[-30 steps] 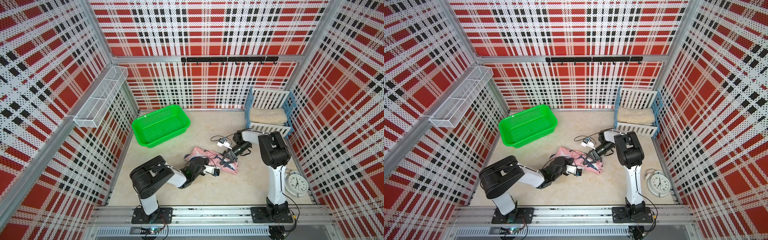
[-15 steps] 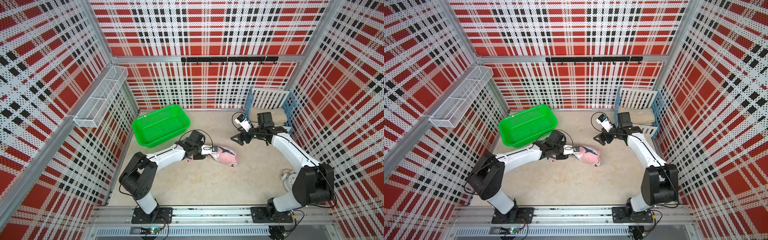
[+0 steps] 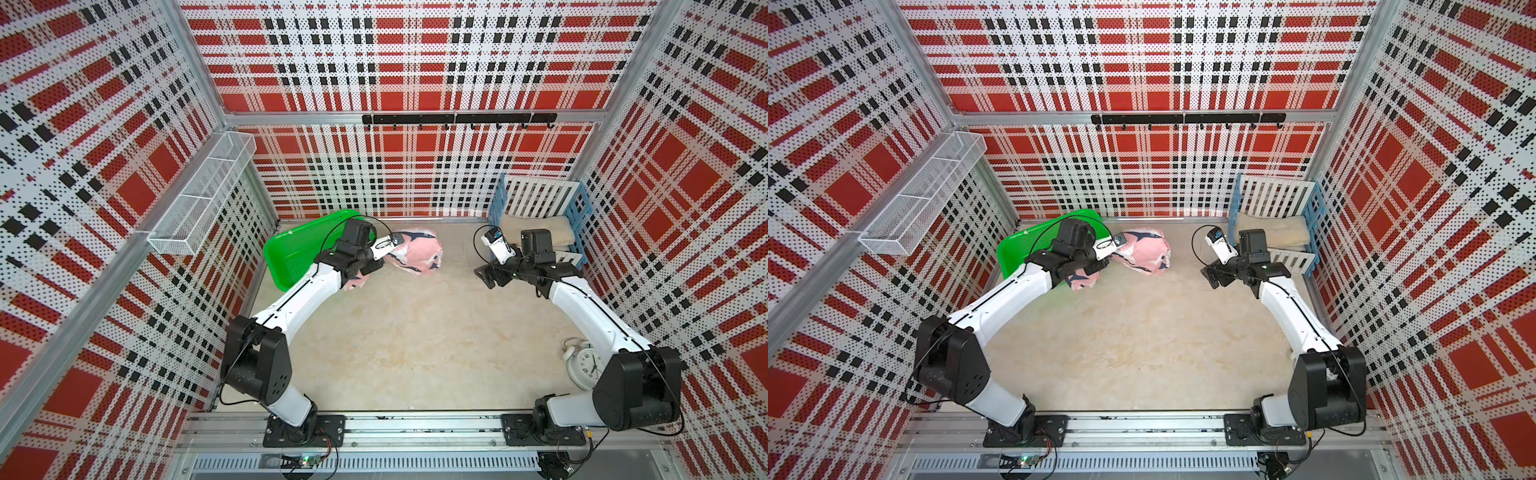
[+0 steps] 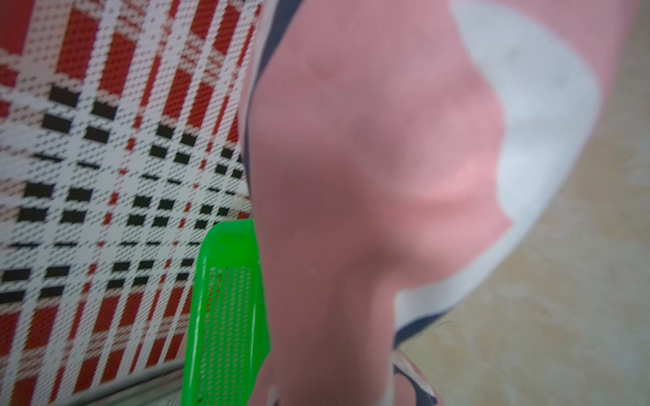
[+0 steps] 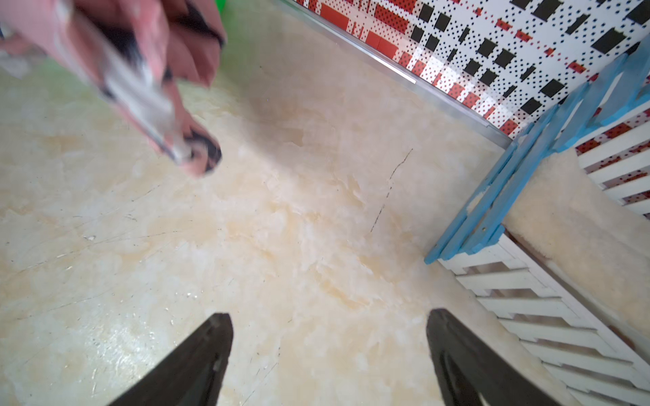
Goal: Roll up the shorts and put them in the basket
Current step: Pick up the shorts from the center of the board, then place the shorts in the bin.
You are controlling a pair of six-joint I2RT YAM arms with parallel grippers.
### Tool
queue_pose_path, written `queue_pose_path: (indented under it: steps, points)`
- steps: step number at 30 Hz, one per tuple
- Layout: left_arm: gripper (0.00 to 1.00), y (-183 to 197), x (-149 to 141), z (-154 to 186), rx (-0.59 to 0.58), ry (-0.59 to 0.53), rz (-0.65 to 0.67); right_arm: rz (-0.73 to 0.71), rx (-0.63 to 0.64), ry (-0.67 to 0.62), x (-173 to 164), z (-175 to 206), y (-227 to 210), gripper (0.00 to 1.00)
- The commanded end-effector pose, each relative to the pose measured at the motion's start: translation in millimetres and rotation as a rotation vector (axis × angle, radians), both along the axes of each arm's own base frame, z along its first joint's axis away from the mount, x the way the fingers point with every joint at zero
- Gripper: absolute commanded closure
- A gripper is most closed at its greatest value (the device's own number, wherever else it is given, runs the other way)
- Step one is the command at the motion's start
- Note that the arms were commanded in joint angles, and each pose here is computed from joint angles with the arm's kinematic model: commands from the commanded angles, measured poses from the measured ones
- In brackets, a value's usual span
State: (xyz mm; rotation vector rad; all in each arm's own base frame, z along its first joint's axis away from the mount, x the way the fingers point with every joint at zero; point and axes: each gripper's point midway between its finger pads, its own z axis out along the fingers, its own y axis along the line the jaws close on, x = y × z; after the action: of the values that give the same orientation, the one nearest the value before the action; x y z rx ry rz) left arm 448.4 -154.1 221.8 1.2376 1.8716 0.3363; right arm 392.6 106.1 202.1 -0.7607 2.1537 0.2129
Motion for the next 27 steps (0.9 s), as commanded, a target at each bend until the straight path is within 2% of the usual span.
queue_pose_path:
  steps: [1, 5, 10, 14, 16, 18, 22, 27]
  points:
    - [1.0, 52, 28, 53, 0.067, -0.187, 0.182, -0.009, -0.026, -0.008, -7, 3, -5, 0.06]
    - [1.0, 105, 45, 75, 0.141, -0.269, 0.301, -0.006, -0.03, 0.006, -11, -4, -5, 0.06]
    - [1.0, 170, 56, 82, 0.262, -0.379, 0.422, 0.007, -0.024, 0.029, -15, -11, -3, 0.06]
    - [1.0, 206, 64, 88, 0.205, -0.477, 0.505, 0.022, -0.017, 0.045, -17, -15, -1, 0.06]
    - [1.0, 210, 69, 73, 0.184, -0.49, 0.512, 0.028, -0.009, 0.047, -17, -16, 1, 0.05]
    - [1.0, 205, 75, 41, 0.186, -0.457, 0.471, 0.043, 0.001, 0.055, -17, -18, 4, 0.05]
    - [1.0, 183, 81, -29, 0.152, -0.287, 0.356, 0.055, 0.008, 0.068, -19, -21, 6, 0.05]
    - [1.0, 158, 65, -74, 0.058, -0.116, 0.228, 0.07, 0.019, 0.071, -25, -25, 8, 0.05]
